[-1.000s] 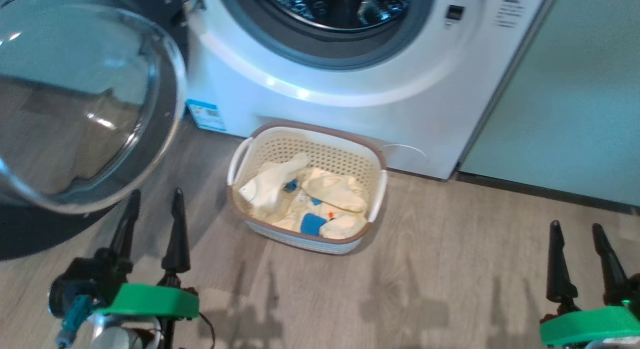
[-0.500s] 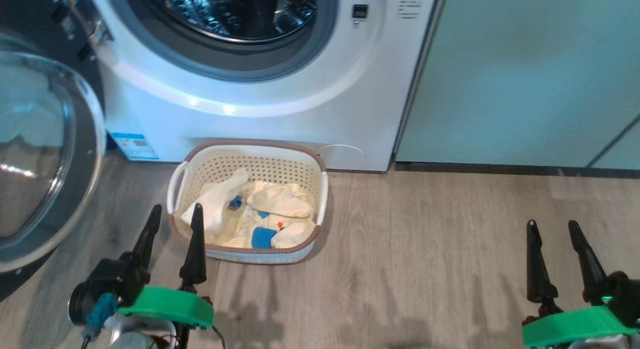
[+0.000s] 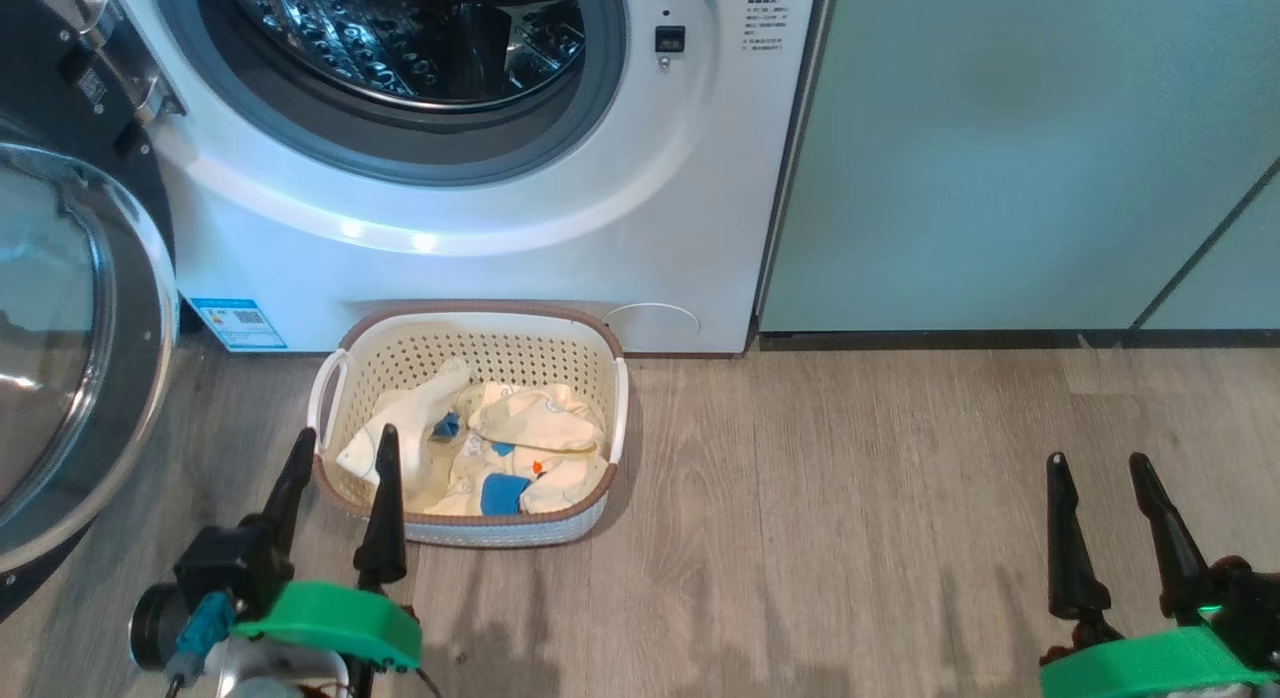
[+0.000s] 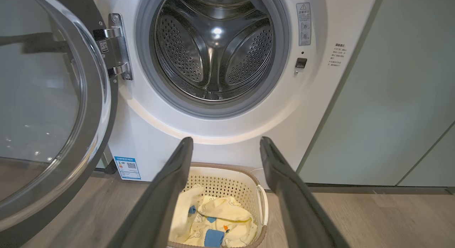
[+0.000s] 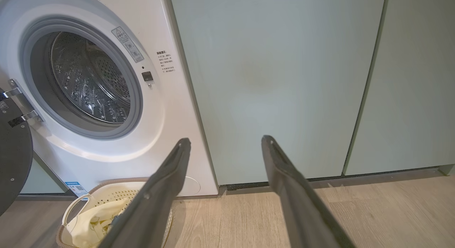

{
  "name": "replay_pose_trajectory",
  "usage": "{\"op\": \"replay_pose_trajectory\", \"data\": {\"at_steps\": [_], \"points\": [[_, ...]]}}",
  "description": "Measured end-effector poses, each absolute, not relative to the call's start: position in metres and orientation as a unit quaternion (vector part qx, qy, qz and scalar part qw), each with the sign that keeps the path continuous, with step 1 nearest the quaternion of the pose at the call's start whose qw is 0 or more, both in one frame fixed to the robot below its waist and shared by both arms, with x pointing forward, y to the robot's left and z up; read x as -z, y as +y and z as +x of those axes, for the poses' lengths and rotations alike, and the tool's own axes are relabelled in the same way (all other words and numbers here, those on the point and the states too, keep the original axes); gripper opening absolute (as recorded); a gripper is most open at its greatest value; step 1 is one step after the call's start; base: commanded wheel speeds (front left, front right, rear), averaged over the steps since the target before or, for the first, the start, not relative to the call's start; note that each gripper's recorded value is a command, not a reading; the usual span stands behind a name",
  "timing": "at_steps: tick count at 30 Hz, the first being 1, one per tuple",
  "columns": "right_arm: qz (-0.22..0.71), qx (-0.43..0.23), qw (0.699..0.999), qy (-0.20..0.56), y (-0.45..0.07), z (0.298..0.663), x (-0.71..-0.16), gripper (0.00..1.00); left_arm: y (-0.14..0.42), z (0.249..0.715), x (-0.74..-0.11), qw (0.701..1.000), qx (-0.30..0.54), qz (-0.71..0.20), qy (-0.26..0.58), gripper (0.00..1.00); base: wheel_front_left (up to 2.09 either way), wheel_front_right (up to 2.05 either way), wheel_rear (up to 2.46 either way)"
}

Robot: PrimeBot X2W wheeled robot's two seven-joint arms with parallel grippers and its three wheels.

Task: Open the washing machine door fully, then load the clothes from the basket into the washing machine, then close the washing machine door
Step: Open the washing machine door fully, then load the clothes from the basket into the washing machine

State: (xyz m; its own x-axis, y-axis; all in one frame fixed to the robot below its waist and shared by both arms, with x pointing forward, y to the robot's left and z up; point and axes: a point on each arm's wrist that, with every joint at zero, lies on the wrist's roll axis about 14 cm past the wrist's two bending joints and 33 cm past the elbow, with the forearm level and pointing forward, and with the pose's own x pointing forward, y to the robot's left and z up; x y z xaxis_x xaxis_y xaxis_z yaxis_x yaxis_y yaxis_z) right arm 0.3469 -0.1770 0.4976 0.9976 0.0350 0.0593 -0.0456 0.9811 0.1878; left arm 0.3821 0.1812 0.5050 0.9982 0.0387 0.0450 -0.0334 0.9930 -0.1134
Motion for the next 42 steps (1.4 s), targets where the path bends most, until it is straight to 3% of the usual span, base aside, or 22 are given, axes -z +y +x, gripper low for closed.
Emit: {"op": "replay_pose_trajectory", "data": {"at_steps": [21,42], "points": [[0.097,-0.022,0.994,-0.034,-0.1763,0.3471,-0.5011,1.00,0.1848,0.3733,-0.5021,0.998,-0.034,-0.050,-0.014,1.00,0.10,-0.10,0.00],[0.101,-0.021,0.994,-0.022,-0.1760,0.3460,-0.4938,1.00,0.1805,0.3727,-0.4961,0.998,-0.025,-0.052,-0.001,1.00,1.41,-1.41,0.00]]}}
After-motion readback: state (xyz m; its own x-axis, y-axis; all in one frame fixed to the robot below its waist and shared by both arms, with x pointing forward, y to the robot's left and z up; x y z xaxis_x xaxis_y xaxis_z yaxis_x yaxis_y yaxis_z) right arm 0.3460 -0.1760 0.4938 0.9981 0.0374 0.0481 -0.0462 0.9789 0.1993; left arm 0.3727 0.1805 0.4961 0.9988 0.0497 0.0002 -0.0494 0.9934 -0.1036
